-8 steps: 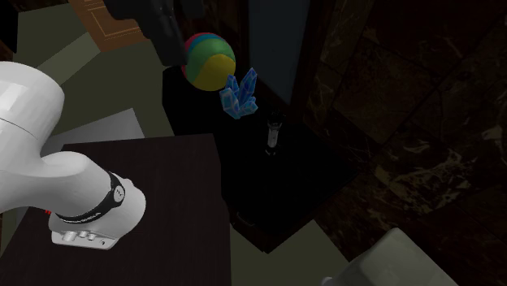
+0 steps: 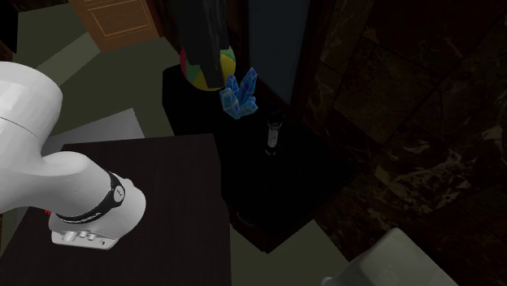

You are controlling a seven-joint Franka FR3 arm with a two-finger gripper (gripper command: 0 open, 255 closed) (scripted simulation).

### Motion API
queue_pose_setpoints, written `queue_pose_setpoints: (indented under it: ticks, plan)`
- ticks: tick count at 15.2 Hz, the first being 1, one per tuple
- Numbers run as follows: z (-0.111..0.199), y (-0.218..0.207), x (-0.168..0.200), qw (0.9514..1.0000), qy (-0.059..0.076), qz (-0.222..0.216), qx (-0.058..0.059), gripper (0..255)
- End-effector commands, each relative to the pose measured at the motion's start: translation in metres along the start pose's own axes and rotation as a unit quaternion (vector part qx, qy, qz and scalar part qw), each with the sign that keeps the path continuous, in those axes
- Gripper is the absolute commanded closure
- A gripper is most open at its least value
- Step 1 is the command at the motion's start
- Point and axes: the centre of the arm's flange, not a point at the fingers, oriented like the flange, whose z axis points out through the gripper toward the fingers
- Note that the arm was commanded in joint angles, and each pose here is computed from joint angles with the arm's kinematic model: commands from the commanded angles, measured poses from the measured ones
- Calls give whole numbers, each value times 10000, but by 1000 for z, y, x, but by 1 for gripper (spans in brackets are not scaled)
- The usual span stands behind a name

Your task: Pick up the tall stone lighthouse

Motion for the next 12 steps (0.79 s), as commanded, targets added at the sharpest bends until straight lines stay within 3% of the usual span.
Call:
queue_pose_setpoints:
  ticks: [1, 12]
  plan:
    - [18, -16, 2, 10000, 67, -47, -34, 0]
    - [131, -109, 20, 9986, 345, -319, -231, 0]
